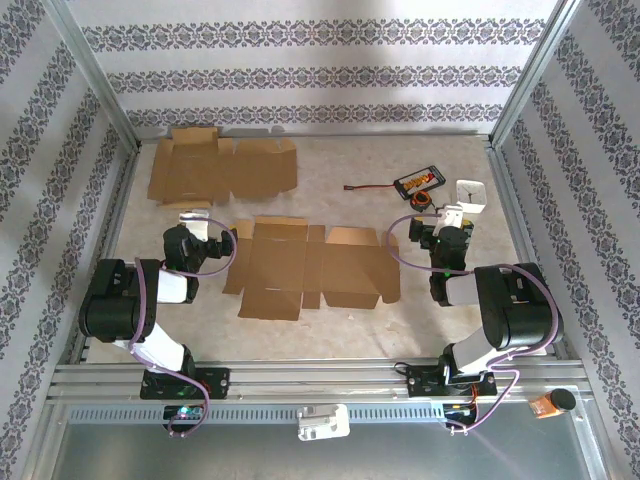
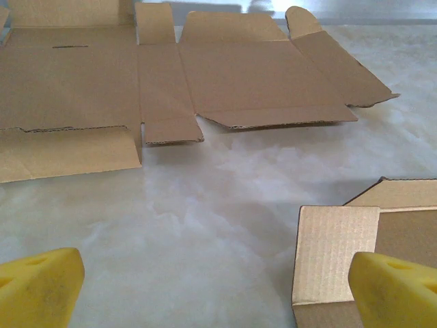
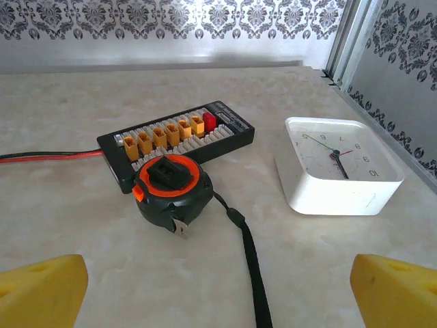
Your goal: Fold the paper box
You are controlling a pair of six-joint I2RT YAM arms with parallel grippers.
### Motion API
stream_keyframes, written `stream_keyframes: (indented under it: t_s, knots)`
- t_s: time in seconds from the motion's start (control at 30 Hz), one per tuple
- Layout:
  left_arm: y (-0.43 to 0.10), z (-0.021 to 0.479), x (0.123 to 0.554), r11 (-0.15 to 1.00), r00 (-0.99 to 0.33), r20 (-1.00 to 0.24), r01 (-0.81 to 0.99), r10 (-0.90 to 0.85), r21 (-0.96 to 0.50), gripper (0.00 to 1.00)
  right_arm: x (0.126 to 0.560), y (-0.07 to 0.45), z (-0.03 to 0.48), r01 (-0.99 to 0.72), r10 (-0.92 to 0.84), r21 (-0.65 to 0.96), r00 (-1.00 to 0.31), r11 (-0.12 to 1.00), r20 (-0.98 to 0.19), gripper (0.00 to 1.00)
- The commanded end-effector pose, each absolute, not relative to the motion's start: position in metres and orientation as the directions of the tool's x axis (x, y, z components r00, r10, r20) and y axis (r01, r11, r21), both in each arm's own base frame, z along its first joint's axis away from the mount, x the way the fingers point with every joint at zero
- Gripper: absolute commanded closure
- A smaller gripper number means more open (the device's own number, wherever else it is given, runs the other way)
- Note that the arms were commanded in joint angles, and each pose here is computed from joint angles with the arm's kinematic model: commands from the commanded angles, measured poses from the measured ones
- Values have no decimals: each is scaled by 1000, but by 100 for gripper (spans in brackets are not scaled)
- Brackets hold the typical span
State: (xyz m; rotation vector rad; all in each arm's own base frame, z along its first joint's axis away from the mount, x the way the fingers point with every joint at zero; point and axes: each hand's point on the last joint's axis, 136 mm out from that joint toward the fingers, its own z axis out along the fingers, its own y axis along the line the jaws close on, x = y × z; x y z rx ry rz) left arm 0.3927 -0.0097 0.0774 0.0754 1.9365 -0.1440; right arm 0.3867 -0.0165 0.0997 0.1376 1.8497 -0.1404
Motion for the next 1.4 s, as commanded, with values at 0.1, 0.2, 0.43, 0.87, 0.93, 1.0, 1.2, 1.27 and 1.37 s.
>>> stream_keyframes:
  t_s: [0.1,0.2,0.43,0.87,0.93,1.0,1.2,1.27,1.37]
  knots:
    - [-8,88,398,993,-327,-945,108,-8,-46,1,390,-18,106,178,37,-9,-258,984,-965,2]
    - [13,90,398,999,-311,-949,-21,-49,-45,1,390,-18,106,178,38,-9,-258,984,-965,2]
    - [24,93,389,995,-267,-961,-85,-70,-49,1,385,-18,114,177,42,0,-236,984,-971,2]
    - [-44,183,350,984,-404,-898,-109,-176,-143,0,309,116,229,-339,189,366,-455,867,-870,2]
    - [-71,185,331,960,-498,-821,-120,-278,-252,0,289,160,238,-468,92,385,-535,795,-840,2]
    - [-88,175,310,922,-600,-706,-175,-378,-345,4,271,192,242,-561,-28,361,-567,745,-823,2]
    - [-105,125,252,833,-780,-340,-391,-525,-391,12,232,258,229,-729,-348,308,-597,611,-723,2]
    - [-85,114,240,841,-772,-342,-457,-537,-290,12,231,268,223,-727,-393,323,-627,606,-673,2]
    - [-69,105,226,788,-714,-333,-554,-615,-268,14,233,278,216,-712,-428,343,-664,613,-613,2]
